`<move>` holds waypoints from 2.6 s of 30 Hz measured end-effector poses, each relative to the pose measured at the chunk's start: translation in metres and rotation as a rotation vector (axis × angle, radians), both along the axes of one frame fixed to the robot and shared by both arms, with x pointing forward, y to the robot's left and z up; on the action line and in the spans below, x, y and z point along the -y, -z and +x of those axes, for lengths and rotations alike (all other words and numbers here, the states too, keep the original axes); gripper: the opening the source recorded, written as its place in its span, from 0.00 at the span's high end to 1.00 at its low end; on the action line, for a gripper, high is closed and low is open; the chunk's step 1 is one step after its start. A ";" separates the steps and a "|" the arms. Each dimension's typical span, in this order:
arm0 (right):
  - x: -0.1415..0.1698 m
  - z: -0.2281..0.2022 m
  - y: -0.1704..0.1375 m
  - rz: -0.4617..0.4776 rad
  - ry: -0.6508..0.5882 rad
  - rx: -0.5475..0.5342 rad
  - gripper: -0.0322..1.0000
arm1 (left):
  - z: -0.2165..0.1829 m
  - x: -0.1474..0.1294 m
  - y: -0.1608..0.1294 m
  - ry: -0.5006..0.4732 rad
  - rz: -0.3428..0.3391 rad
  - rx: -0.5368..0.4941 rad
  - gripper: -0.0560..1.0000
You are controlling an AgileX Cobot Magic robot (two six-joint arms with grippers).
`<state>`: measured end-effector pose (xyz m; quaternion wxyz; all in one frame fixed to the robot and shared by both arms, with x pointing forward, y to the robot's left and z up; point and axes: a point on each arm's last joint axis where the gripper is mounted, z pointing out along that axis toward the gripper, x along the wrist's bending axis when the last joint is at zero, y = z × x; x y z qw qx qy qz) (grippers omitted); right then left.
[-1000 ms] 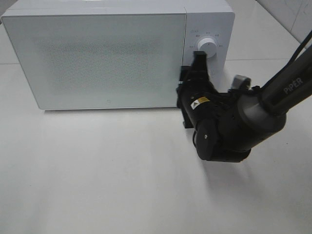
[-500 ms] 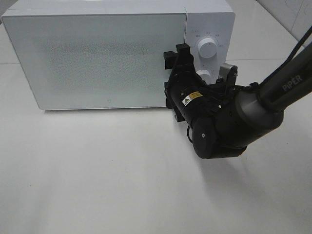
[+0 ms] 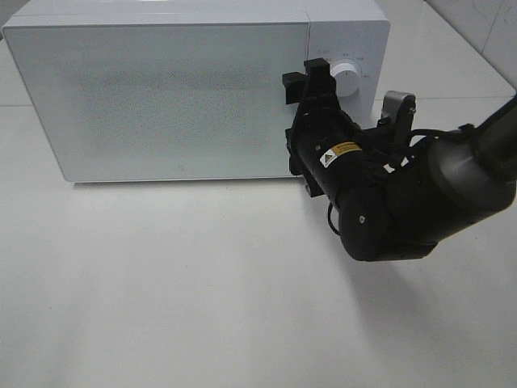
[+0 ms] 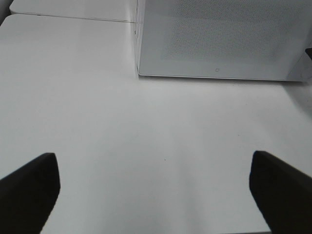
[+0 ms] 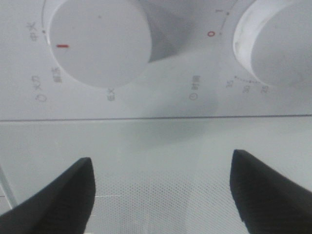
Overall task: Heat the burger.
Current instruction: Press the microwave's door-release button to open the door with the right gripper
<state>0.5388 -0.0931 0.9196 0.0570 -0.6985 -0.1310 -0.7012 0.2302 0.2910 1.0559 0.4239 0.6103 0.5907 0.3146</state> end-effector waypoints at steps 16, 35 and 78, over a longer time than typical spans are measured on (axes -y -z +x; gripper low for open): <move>0.002 -0.037 -0.052 -0.620 -0.326 -0.049 0.25 | 0.000 0.000 0.000 0.001 -0.001 0.000 0.02; 0.043 -0.114 -0.123 -1.405 -0.832 0.125 0.25 | 0.000 0.000 0.000 0.001 -0.001 0.000 0.02; 0.208 -0.260 -0.153 -1.541 -0.246 -0.059 0.24 | 0.000 0.000 0.000 0.001 -0.001 0.000 0.02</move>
